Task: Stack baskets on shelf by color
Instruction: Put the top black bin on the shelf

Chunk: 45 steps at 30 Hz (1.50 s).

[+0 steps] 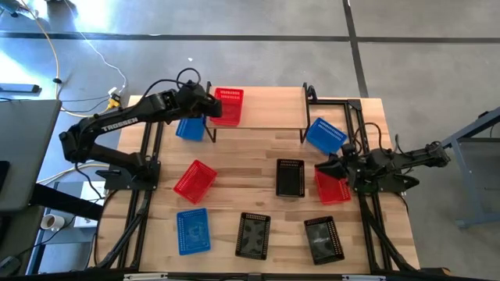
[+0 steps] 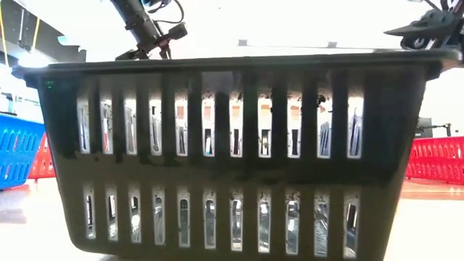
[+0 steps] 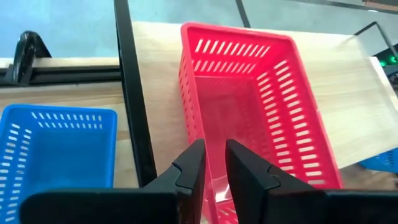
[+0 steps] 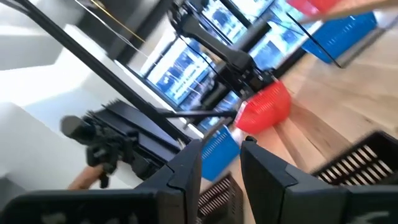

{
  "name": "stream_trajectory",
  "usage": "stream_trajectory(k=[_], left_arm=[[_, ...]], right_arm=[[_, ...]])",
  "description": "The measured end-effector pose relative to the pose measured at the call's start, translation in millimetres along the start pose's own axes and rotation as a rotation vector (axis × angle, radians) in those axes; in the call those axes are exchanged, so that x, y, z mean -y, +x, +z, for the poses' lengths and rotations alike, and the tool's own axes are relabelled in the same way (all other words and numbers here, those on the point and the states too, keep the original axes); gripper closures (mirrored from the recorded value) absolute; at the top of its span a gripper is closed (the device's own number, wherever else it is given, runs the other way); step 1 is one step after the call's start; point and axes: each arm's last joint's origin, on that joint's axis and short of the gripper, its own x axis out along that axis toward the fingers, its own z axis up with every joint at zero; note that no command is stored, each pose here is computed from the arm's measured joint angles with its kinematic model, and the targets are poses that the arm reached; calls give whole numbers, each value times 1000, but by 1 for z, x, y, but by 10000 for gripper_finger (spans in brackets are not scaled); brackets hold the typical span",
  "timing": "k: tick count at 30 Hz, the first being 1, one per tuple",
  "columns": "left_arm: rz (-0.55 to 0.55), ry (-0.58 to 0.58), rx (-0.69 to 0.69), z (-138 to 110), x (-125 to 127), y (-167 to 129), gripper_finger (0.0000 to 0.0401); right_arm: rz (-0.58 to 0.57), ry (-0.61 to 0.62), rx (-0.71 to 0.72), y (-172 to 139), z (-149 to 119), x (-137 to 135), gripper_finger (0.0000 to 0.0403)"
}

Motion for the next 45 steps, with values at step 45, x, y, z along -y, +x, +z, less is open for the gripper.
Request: stream_trajectory(k=[45], left_arm=[[-414, 567, 7, -22, 20, -63, 346]], right_arm=[[-681, 534, -380, 76, 31, -51, 304]])
